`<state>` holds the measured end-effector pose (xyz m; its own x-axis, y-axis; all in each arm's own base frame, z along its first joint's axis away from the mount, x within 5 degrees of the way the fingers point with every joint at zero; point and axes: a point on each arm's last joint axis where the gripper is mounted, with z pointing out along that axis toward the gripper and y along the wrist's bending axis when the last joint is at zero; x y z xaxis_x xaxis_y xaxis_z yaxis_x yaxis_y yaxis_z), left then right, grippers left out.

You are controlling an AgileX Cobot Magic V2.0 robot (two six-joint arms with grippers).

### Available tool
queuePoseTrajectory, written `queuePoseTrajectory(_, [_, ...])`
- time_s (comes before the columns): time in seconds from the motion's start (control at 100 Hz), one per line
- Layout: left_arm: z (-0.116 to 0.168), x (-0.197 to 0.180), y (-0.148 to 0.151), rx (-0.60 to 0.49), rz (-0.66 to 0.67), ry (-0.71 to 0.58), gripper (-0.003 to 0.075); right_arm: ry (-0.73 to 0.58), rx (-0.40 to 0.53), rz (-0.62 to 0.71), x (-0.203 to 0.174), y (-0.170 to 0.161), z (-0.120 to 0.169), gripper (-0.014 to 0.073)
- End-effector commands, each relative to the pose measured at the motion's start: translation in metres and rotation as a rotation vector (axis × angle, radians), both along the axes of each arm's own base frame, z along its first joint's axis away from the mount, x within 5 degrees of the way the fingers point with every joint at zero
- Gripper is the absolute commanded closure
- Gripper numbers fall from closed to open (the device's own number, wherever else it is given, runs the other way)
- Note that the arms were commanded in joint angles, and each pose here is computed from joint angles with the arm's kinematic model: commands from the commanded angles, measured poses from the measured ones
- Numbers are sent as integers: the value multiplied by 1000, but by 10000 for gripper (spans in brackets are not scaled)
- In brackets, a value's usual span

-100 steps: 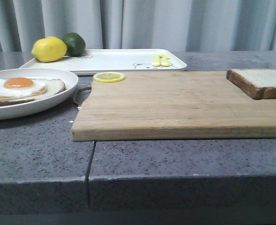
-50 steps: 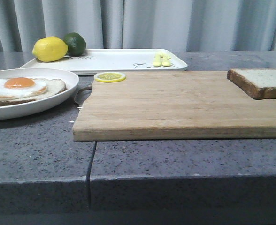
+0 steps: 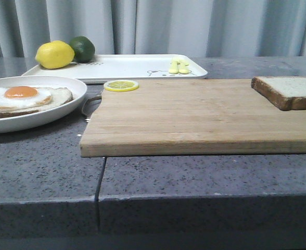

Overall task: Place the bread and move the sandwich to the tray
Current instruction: 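Lower the right gripper around the bread slice on the cutting board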

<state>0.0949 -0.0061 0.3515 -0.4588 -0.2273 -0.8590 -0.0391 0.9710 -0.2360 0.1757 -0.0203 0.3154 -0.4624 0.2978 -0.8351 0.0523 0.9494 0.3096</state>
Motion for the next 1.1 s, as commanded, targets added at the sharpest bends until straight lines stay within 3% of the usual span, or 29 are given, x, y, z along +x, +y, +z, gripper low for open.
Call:
queuePoseTrajectory(0.0, [15, 3, 0, -22, 6, -89, 355, -66, 46, -47, 16, -10, 7, 176])
queuePoseTrajectory(0.16, [15, 3, 0, -22, 6, -89, 355, -86, 147, -77, 35, -19, -1, 176])
queuePoseTrajectory(0.7, [15, 3, 0, -22, 6, -89, 355, 85, 178, -117, 67, -34, -46, 176])
queuePoseTrajectory(1.09, [15, 3, 0, -22, 6, -89, 355, 157, 262, -72, 82, -32, -69, 176])
